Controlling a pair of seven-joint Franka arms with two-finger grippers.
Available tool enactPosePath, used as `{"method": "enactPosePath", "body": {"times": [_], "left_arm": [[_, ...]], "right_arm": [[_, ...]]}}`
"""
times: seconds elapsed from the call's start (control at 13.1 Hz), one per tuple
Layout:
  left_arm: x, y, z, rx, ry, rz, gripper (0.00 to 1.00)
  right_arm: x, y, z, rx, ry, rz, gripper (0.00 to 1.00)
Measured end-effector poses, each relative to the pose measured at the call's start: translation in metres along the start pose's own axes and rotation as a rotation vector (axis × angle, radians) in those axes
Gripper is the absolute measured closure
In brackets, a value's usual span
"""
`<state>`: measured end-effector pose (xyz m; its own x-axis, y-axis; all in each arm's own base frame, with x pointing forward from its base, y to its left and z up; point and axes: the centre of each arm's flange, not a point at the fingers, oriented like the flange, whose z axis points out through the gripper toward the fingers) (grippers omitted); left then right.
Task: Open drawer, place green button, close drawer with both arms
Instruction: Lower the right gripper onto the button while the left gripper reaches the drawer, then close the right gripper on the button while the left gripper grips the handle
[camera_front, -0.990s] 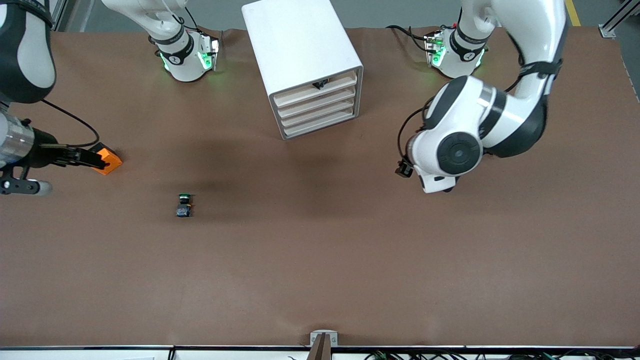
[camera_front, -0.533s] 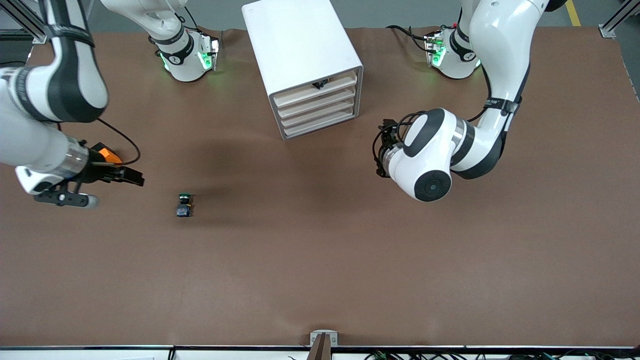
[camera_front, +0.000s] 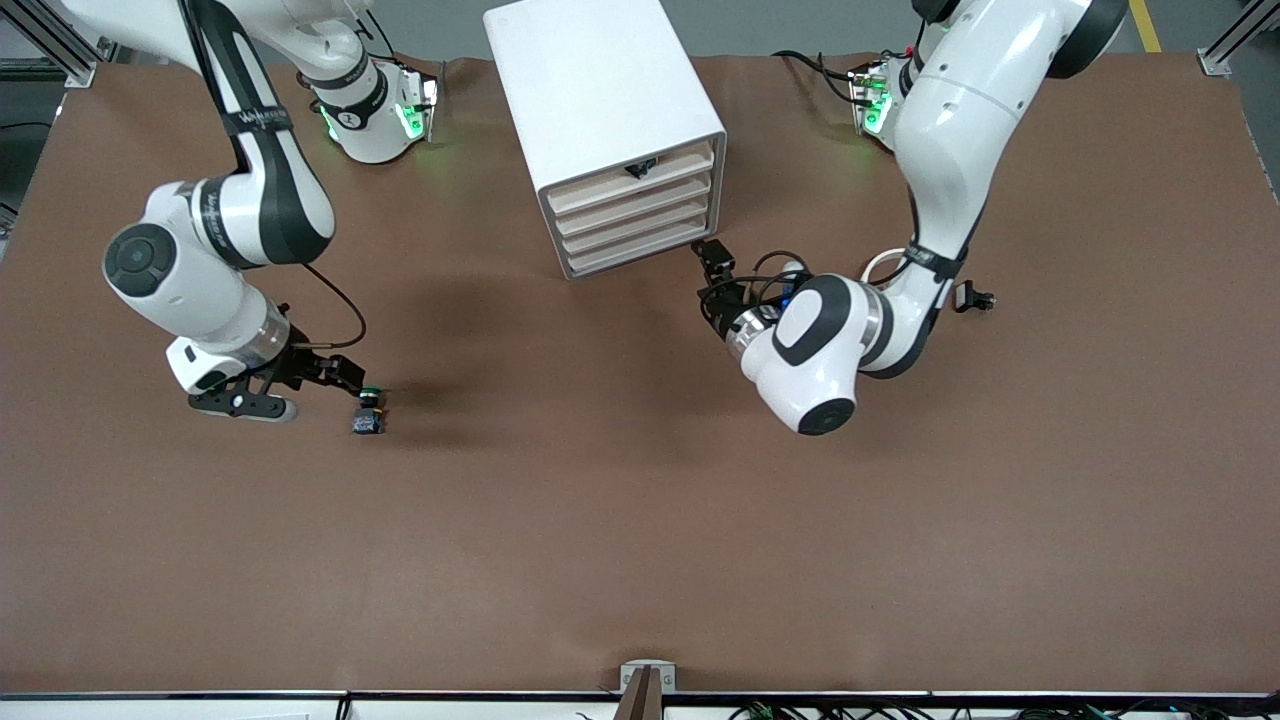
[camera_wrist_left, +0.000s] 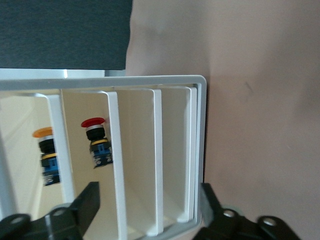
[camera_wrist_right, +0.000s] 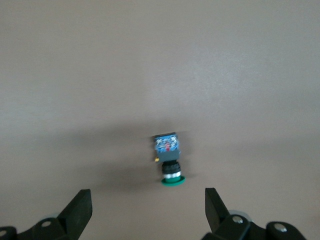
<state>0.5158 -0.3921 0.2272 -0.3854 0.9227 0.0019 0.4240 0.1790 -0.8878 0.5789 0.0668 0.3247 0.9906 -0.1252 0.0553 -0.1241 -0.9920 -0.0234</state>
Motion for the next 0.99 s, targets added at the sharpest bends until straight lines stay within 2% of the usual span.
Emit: {"method": "enactPosePath", "body": {"times": [0.08, 0.23, 0.53, 0.61, 0.69, 0.84, 0.99], "left_arm": [[-0.007, 0.004, 0.022, 0.014, 0.032, -0.029, 0.21], [-0.021, 0.004, 0.059, 0.028, 0.089, -0.064, 0.2], [-0.027, 0.011, 0.093, 0.046, 0.138, -0.08, 0.23], [-0.028, 0.012, 0.096, 0.05, 0.14, -0.082, 0.31], [-0.03, 0.011, 0.099, 0.056, 0.139, -0.08, 0.31], [-0.039, 0.008, 0.11, 0.048, 0.126, -0.073, 0.49], [-0.046, 0.007, 0.121, 0.039, 0.119, -0.07, 0.51]], "right_arm": [[0.002, 0.002, 0.017, -0.011, 0.005, -0.007, 0.0], [0.005, 0.004, 0.053, -0.022, 0.013, -0.016, 0.0], [0.004, 0.001, 0.105, -0.034, -0.003, -0.03, 0.0], [0.005, 0.001, 0.113, -0.034, 0.002, -0.032, 0.0], [0.004, 0.001, 0.121, -0.035, 0.004, -0.033, 0.0], [0.003, 0.002, 0.135, -0.035, 0.011, -0.046, 0.0], [0.003, 0.002, 0.143, -0.036, 0.015, -0.054, 0.0]]}}
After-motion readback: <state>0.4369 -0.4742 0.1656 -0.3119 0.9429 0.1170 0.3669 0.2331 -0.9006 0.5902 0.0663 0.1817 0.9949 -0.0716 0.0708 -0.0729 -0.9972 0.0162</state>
